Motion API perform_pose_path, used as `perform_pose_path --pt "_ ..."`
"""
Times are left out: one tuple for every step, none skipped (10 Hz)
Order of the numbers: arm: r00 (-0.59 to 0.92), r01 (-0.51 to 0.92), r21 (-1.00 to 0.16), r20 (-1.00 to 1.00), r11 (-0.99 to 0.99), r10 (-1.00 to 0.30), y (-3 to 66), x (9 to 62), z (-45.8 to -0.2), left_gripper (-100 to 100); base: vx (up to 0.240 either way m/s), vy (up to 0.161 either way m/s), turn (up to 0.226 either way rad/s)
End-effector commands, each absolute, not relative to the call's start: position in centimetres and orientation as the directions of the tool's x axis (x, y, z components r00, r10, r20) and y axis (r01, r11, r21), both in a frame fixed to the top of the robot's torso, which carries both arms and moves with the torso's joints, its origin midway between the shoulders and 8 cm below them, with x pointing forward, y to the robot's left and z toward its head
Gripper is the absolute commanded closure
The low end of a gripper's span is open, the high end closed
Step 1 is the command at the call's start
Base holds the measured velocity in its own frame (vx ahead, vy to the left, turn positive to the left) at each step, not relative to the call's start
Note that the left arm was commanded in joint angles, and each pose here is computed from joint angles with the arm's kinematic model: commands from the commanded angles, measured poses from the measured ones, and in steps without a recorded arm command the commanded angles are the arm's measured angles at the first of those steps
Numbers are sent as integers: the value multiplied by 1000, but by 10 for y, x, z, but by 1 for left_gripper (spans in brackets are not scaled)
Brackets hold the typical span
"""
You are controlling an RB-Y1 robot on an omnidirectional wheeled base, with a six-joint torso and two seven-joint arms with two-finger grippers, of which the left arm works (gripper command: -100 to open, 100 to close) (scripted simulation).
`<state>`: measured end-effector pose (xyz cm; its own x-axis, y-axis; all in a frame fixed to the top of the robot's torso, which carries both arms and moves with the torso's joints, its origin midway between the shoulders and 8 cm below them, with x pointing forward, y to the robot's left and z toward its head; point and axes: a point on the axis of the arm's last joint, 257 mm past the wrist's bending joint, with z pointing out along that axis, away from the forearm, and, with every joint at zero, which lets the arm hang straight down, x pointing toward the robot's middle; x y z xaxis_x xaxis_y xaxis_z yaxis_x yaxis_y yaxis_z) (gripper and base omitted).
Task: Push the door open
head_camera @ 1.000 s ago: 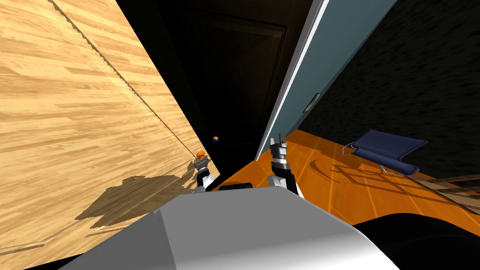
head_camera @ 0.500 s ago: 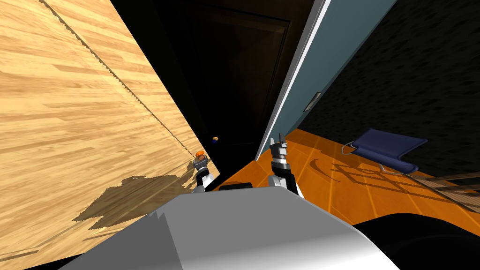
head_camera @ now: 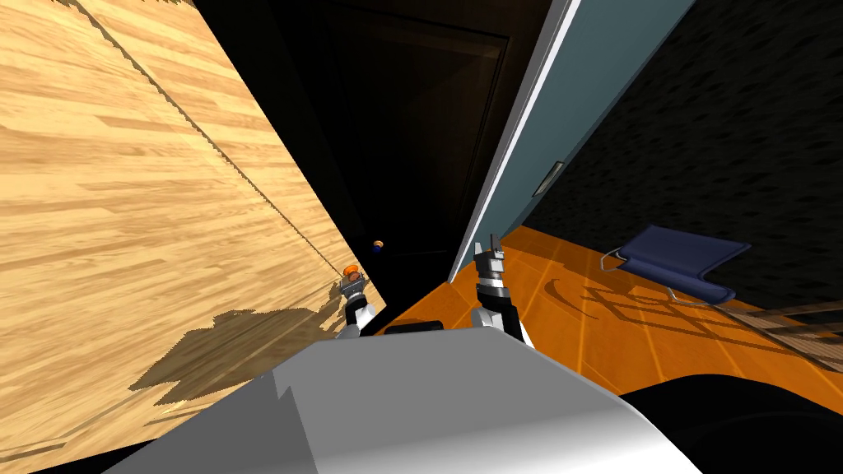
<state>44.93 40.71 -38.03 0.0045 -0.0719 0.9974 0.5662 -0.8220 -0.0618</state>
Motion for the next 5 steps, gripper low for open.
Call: perform_pose_path --pt "10 609 -79 996 -789 -92 435 431 -379 100 -1 5 -42" --pt "10 609 -79 996 -789 -92 435 431 -379 100 -3 5 -12" --pt "10 609 -79 996 -789 -92 435 431 -379 100 8 1 14" --pt "10 609 -79 996 -789 -92 435 431 -379 100 5 11 19" --pt "10 609 -79 996 -789 -92 435 431 -379 100 -10 -2 5"
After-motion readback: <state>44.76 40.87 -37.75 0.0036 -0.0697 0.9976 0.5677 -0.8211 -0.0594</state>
